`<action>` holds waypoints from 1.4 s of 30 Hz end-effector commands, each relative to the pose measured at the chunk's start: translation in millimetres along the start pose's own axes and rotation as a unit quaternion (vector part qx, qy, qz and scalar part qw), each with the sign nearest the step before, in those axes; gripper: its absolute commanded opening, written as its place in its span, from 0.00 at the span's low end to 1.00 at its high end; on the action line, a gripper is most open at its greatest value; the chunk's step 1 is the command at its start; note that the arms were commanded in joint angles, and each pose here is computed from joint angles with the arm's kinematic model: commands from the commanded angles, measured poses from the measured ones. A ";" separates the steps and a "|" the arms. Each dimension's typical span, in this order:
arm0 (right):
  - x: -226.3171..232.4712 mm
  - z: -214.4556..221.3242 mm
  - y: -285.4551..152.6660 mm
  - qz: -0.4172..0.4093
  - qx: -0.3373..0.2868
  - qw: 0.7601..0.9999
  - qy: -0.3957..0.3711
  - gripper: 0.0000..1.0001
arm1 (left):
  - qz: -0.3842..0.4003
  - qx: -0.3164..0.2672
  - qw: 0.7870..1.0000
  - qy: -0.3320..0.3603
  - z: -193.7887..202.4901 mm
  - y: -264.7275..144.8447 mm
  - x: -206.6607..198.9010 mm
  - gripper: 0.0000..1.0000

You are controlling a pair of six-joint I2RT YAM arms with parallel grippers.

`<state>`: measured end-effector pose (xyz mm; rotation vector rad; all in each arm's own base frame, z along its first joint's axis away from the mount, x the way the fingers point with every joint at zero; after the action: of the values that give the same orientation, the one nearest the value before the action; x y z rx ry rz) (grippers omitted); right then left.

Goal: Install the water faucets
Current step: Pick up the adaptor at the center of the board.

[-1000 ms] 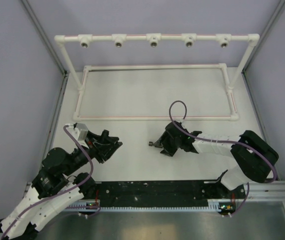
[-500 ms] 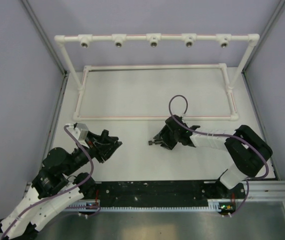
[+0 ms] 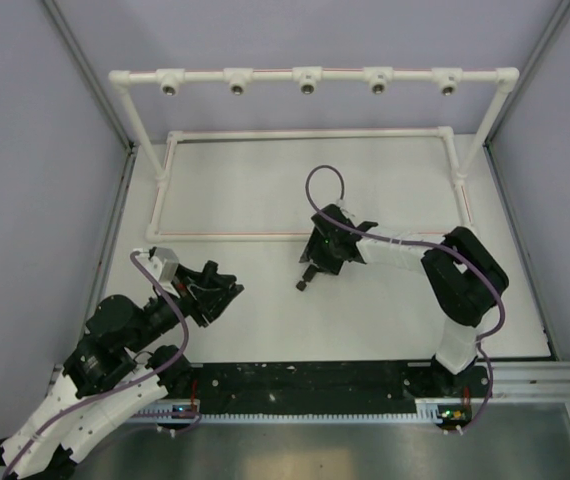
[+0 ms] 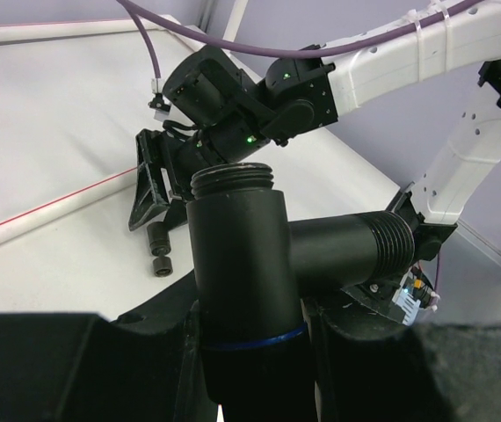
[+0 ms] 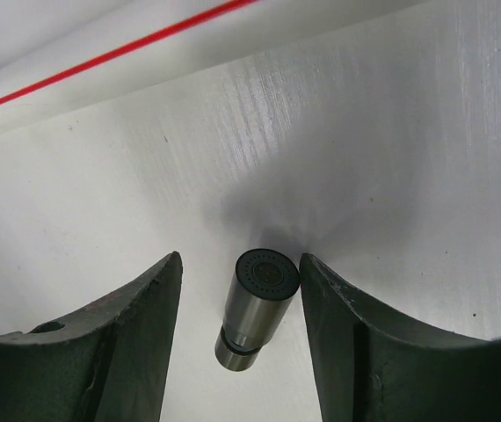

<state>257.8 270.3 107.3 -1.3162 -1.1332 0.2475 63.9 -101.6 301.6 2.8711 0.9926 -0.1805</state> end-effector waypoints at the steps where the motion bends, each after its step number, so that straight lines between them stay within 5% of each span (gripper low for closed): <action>1: -8.8 -3.2 7.0 0.032 0.009 0.998 -0.053 0.55 | 0.003 -0.046 0.999 0.008 -19.6 -7.3 -2.5 0.00; 42: -12.0 55.4 -4.1 0.076 -0.045 0.983 -0.159 0.52 | 0.009 -0.045 0.999 -0.003 -11.3 -5.5 -3.1 0.00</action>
<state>220.5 293.8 104.3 -1.4483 -1.3113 0.4398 60.4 -98.1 298.3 2.8771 0.9943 -0.1873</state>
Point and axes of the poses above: each gripper's point midway between its finger pads, its own y axis out along the fingers, its own x axis along the line the jaws close on, z = x × y, the point moved 9 cm from there along -y, back along the fingers, and after that the axes turned 14 degrees about y, right-handed, at the moved point
